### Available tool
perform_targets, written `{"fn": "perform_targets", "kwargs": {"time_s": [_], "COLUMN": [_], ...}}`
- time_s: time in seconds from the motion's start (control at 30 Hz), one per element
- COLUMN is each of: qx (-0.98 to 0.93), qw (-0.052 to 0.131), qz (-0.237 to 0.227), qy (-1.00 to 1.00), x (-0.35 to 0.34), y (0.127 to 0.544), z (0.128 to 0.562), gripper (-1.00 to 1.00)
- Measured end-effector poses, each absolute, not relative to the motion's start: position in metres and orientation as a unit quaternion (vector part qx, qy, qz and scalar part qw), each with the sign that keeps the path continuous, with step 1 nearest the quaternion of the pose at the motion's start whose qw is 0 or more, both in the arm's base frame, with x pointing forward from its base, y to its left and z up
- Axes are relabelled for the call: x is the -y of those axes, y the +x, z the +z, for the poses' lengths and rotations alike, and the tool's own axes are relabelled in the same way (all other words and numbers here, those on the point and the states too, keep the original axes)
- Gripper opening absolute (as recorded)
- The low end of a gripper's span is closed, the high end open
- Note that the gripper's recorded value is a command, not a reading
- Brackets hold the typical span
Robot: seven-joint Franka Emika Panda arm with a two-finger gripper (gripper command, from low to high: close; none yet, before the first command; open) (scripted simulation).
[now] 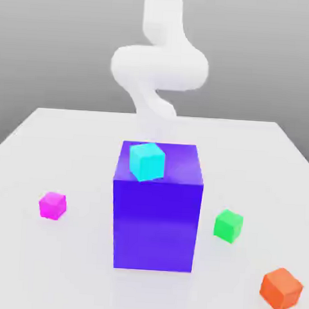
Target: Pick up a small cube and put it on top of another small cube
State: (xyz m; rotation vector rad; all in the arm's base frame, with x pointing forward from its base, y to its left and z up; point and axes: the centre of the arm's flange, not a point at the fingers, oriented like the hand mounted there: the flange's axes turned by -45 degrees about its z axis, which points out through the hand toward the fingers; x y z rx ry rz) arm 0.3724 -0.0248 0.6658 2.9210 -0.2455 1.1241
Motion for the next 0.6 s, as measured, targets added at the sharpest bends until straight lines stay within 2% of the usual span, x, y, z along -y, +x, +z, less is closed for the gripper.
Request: {"fn": "perform_targets", "kwargs": {"time_s": [0.13, 0.3, 0.43, 0.6], "qx": [0.199, 0.346, 0.46, 0.594], "qw": [0.006, 0.009, 0.01, 0.008], "qz": [0.305, 0.24, 0.188, 0.122], "qy": [0.931, 0.907, 0.868, 0.795], "x": [0.074, 0.139, 0.186, 0.23], "y": [0.399, 0.402, 0.382, 0.334], "z": [0.588, 0.491, 0.415, 0.326], "gripper": [0.0, 0.0, 0.0, 0.0]}}
